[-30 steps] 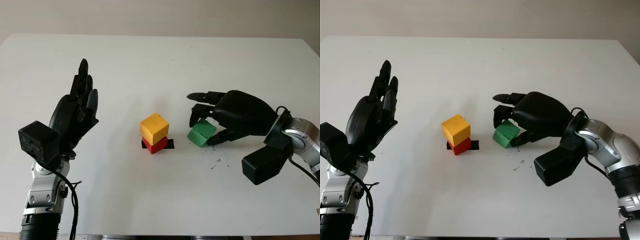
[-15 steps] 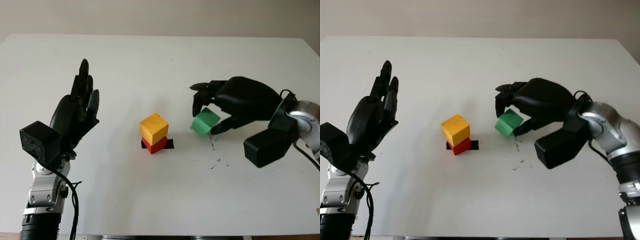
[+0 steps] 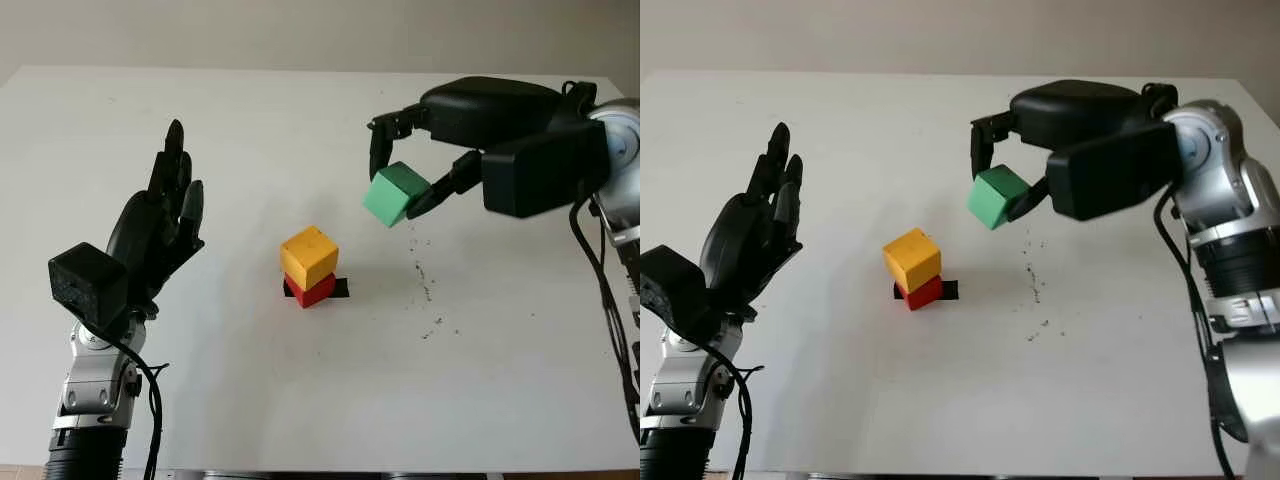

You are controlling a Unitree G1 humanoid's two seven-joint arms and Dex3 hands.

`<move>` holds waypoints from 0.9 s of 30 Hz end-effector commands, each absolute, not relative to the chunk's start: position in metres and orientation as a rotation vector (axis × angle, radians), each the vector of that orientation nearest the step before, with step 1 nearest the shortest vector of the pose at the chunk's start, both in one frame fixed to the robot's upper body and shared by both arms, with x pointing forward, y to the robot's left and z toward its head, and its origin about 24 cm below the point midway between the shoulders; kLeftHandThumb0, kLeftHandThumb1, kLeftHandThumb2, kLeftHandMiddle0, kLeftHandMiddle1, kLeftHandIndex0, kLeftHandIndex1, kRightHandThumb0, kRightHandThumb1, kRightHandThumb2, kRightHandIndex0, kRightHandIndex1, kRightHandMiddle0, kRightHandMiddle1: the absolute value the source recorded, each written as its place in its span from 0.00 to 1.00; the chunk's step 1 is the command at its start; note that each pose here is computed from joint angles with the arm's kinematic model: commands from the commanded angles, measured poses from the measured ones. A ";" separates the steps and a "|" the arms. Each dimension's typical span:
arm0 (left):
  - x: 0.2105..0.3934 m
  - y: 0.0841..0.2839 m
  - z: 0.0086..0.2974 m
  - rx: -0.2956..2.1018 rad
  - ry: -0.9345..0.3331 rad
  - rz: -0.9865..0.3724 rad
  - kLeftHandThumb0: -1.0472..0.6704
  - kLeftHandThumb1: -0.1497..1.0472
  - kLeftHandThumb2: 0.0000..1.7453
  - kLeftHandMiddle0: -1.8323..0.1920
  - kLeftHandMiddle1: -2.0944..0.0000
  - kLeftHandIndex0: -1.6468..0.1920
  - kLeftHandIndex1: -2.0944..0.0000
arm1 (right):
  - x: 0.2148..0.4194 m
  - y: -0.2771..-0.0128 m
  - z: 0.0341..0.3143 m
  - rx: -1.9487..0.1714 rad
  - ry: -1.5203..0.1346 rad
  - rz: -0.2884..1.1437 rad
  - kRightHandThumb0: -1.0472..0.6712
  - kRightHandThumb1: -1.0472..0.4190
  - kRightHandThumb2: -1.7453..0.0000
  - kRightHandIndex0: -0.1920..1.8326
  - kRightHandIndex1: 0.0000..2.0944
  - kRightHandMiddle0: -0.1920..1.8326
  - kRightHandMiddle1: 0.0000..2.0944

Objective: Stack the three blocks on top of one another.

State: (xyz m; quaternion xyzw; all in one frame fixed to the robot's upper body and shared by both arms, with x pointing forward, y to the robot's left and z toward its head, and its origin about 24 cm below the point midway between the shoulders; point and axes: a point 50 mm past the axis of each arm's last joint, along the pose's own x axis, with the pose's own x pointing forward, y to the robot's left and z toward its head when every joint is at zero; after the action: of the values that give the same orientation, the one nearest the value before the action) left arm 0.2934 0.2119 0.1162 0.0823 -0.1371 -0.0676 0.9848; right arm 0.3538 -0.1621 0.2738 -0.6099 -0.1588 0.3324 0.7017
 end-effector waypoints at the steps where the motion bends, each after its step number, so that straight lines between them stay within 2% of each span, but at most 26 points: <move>1: 0.295 0.210 0.119 0.171 -0.288 -0.136 0.13 1.00 0.42 1.00 1.00 1.00 1.00 | 0.349 -0.152 0.291 -1.335 -0.398 0.740 0.36 0.11 0.97 0.25 0.03 0.31 0.70; 6: 0.295 0.210 0.118 0.169 -0.279 -0.133 0.13 1.00 0.42 1.00 1.00 1.00 1.00 | 0.341 -0.130 0.304 -1.323 -0.395 0.775 0.37 0.11 0.97 0.25 0.03 0.30 0.74; 11: 0.296 0.209 0.117 0.169 -0.280 -0.128 0.13 1.00 0.43 1.00 1.00 1.00 1.00 | 0.335 -0.117 0.306 -1.351 -0.386 0.800 0.37 0.10 0.97 0.25 0.03 0.30 0.74; 27: 0.295 0.207 0.117 0.152 -0.287 -0.119 0.12 1.00 0.43 1.00 1.00 1.00 1.00 | 0.330 -0.082 0.292 -1.409 -0.377 0.853 0.37 0.08 0.97 0.23 0.02 0.27 0.79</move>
State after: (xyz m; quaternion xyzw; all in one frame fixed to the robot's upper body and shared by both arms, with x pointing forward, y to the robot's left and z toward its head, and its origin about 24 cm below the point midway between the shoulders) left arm 0.2942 0.2096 0.1138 0.0771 -0.1344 -0.0581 0.9862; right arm 0.3349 -0.0884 0.2847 -0.6193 -0.1460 0.3812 0.6707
